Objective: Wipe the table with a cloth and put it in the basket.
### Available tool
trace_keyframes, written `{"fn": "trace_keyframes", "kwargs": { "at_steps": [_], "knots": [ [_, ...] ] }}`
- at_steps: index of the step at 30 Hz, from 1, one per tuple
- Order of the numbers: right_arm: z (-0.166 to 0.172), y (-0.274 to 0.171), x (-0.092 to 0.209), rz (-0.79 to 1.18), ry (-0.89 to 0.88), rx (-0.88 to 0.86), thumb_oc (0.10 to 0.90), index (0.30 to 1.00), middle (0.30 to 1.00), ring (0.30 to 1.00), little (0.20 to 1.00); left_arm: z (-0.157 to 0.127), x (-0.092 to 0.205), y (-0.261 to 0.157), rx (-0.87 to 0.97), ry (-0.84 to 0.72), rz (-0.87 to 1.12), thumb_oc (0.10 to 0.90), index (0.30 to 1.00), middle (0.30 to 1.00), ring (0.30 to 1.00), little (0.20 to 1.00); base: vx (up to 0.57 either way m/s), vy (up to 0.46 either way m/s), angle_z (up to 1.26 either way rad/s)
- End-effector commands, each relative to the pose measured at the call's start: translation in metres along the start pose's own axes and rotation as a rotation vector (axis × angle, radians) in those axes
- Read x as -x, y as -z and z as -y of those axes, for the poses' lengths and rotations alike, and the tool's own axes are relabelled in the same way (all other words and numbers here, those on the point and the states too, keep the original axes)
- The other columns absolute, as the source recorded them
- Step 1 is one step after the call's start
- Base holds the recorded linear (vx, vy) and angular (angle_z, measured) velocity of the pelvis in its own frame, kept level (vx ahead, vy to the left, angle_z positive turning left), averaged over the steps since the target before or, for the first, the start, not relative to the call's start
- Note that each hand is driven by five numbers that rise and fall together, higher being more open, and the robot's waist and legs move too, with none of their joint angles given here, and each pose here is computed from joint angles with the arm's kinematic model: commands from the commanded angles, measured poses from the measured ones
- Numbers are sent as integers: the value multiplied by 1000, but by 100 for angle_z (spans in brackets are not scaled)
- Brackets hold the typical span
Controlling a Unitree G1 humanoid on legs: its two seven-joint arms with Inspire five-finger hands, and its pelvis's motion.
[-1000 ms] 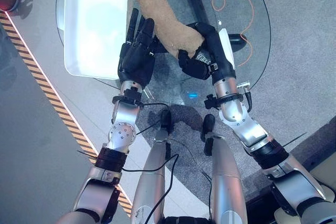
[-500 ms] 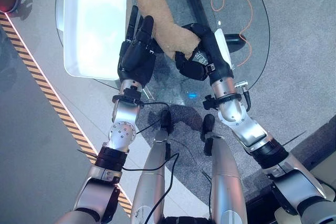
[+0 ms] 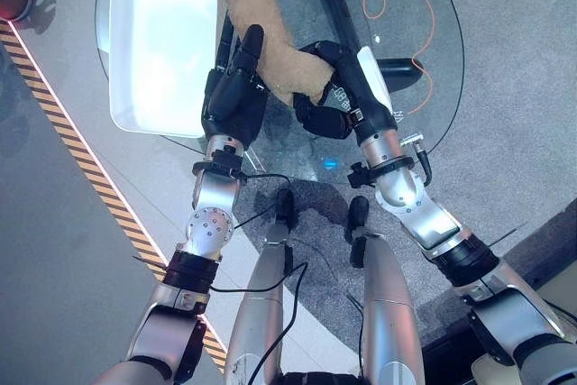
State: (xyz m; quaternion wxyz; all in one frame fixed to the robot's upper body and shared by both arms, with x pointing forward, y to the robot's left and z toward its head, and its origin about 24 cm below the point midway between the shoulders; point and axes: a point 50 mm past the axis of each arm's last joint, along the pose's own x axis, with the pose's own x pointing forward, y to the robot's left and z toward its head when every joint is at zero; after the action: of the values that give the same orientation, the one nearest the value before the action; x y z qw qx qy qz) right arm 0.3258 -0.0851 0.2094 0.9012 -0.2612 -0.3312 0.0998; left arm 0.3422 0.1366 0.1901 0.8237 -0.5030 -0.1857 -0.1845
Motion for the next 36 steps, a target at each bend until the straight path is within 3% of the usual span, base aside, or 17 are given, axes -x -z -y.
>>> {"fn": "trace_keyframes", "kwargs": {
  "at_steps": [1, 6, 7, 8, 9, 10, 12, 29, 31, 32, 33, 34, 36],
  "knots": [
    [-1, -124, -17, 599, -28, -52, 100, 300, 300, 300, 200, 71, -27, -19, -43, 308, 94, 800, 900, 900, 900, 900, 0, 0, 0],
    [-1, -125, -17, 603, -33, -32, 100, 300, 300, 300, 200, 71, -27, -20, -56, 301, 108, 800, 900, 900, 900, 900, 0, 0, 0],
    [-1, -126, -17, 604, -34, -32, 100, 300, 300, 300, 200, 71, -27, -21, -57, 300, 115, 665, 785, 785, 785, 765, 0, 0, 0],
    [-1, -126, -17, 605, -34, -32, 100, 300, 300, 300, 200, 71, -26, -21, -58, 299, 120, 429, 582, 582, 582, 529, 0, 0, 0],
    [-1, -126, -17, 605, -34, -33, 100, 300, 300, 300, 200, 71, -26, -22, -58, 303, 126, 331, 498, 498, 498, 431, 0, 0, 0],
    [-1, -126, -17, 605, -34, -33, 100, 300, 300, 300, 200, 71, -26, -23, -59, 305, 133, 138, 333, 333, 333, 238, 0, 0, 0],
    [-1, -126, -17, 604, -33, -35, 100, 300, 300, 300, 200, 73, -26, -23, -67, 312, 142, 100, 300, 300, 300, 200, 0, 0, 0],
    [-1, -125, -17, 597, -28, -40, 100, 300, 300, 300, 200, 77, -24, -26, -95, 327, 178, 100, 300, 300, 300, 200, 0, 0, 0],
    [-1, -124, -17, 595, -25, -44, 424, 578, 578, 578, 524, 77, -24, -27, -94, 330, 184, 100, 300, 300, 300, 200, 0, 0, 0],
    [-1, -124, -17, 593, -26, -46, 449, 599, 599, 599, 549, 77, -24, -27, -93, 330, 186, 100, 300, 300, 300, 200, 0, 0, 0],
    [-1, -124, -17, 591, -22, -50, 762, 867, 867, 867, 862, 77, -24, -27, -92, 329, 190, 100, 300, 300, 300, 200, 0, 0, 0],
    [-1, -123, -17, 590, -23, -52, 800, 900, 900, 900, 900, 77, -24, -28, -91, 328, 192, 100, 300, 300, 300, 200, 0, 0, 0],
    [-2, -123, -17, 587, -24, -52, 800, 900, 900, 900, 900, 77, -23, -29, -89, 327, 199, 100, 300, 300, 300, 200, 0, 0, 0]
  ]
}}
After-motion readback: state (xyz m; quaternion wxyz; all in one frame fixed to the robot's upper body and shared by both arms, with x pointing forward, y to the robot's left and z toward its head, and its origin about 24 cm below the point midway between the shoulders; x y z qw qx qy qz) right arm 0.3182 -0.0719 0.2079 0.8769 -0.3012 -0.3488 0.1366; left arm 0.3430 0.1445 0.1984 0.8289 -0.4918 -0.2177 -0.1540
